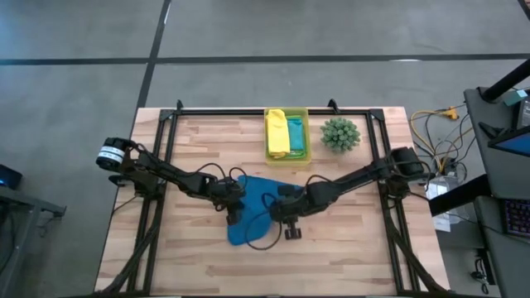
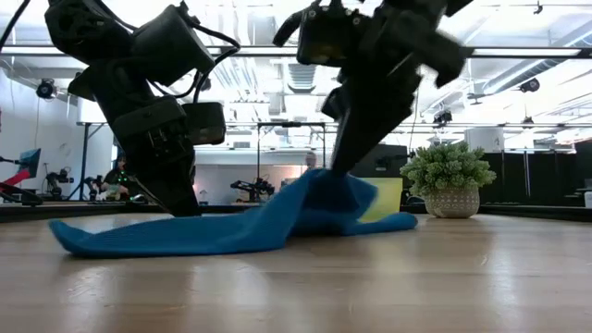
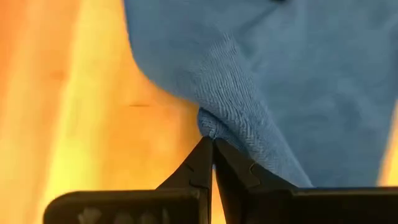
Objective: Fold microfiber towels
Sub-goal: Fold the blue microfiber cloth
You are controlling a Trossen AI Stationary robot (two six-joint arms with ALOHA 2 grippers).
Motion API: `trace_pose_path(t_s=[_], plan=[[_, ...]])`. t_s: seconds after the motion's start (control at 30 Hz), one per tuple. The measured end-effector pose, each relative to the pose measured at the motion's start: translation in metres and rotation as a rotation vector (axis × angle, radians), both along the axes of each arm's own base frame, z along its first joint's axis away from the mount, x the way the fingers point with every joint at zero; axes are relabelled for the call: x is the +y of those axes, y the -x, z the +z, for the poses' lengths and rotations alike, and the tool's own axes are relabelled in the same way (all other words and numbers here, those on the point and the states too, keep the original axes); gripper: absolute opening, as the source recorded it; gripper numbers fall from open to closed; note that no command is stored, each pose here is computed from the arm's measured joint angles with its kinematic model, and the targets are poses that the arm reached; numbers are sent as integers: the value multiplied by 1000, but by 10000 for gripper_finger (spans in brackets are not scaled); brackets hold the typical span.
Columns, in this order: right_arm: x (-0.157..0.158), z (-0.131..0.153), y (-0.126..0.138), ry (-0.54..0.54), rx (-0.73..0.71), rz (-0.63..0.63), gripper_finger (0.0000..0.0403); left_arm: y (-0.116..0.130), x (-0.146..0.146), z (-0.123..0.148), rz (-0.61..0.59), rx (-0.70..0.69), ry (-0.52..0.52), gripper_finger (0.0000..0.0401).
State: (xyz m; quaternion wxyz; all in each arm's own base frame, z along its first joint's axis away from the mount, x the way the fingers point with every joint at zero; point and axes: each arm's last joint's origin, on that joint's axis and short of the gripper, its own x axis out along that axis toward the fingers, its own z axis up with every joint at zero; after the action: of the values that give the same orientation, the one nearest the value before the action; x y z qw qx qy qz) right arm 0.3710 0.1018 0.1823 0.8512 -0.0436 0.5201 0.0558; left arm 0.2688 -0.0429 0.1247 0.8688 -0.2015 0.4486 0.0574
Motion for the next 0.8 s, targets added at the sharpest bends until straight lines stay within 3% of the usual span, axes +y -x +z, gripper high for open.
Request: trace_pose_path(t_s=[0.2,0.53,0.8], plan=[[17,-2,8,-73,27,-57,9,0,0,0,0,0,-1,11],[62,5,28,-141,32,13,8,0,0,0,0,0,-2,11],[94,-4,52,-185,89,28,8,0,0,0,0,0,-2,11]])
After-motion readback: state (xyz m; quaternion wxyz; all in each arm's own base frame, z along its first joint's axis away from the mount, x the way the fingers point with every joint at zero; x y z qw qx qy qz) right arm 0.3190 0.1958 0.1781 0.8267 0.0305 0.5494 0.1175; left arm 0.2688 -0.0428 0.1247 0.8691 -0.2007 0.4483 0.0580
